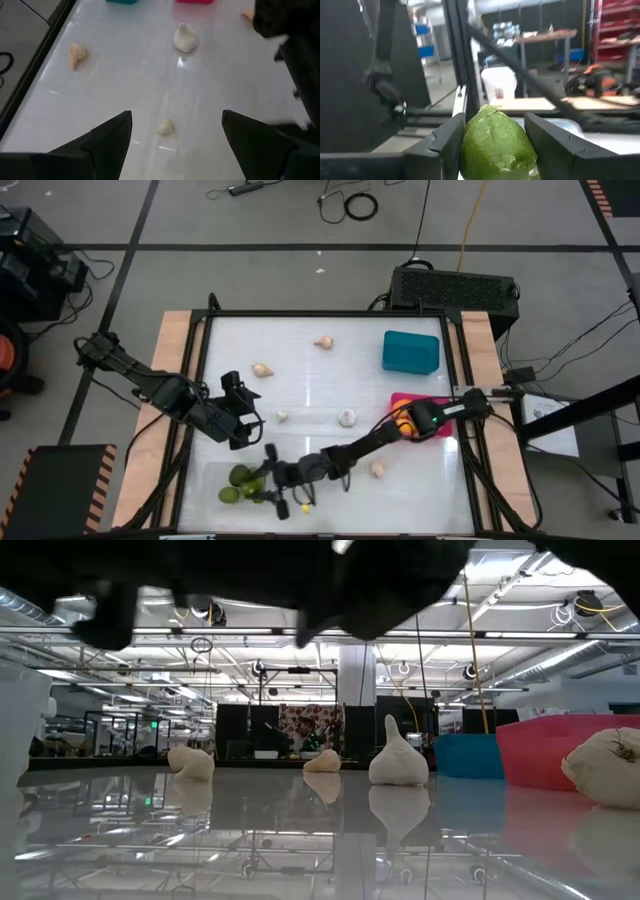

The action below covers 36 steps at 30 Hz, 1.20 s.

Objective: Sort produce into baskets
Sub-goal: Put the green lime into the transparent bin, then put the white garlic into the blue bin

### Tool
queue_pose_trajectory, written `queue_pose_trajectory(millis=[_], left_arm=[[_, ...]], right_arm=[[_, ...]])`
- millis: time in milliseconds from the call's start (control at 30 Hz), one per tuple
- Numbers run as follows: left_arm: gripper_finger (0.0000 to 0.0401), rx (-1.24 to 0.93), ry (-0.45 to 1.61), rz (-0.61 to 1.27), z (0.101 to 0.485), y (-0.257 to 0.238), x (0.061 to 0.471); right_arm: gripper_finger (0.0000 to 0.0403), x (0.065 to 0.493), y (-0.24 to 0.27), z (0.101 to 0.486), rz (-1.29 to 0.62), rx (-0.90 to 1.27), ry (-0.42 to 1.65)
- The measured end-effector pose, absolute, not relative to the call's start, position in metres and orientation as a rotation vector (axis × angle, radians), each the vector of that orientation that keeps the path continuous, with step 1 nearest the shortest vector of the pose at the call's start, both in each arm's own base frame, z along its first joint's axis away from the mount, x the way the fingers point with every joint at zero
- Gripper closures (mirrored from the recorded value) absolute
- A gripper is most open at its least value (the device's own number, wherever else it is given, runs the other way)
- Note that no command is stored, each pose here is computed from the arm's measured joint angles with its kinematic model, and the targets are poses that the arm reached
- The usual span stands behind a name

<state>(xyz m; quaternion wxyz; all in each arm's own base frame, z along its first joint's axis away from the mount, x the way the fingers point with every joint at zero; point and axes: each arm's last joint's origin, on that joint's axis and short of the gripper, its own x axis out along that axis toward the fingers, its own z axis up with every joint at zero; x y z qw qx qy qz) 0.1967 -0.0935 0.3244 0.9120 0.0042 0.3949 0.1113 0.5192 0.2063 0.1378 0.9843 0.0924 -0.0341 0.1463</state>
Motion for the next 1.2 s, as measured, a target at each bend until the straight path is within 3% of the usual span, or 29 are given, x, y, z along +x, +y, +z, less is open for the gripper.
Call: queue_pose_trajectory(millis=[200,567,967,1200], left_arm=[[0.0089,0.010,0.813,0.230,0.325,-0.093,0.197],[0.0089,0.005,0.815,0.233,0.324,-0.093,0.197],[0.0089,-0.023,0.767,0.208,0.328,-0.097,0.200],[0.0089,0.085,0.720,0.187,0.327,-0.106,0.198]], right_arm=[[0.0181,0.547,0.217,0.136,0.264,0.095,0.144],[0.0093,0.552,0.208,0.179,0.238,0.043,0.354],[0.0103,0.499,0.158,0.243,0.151,-0.110,0.933],[0.0122,0.456,0.113,0.254,0.057,-0.166,1.363]])
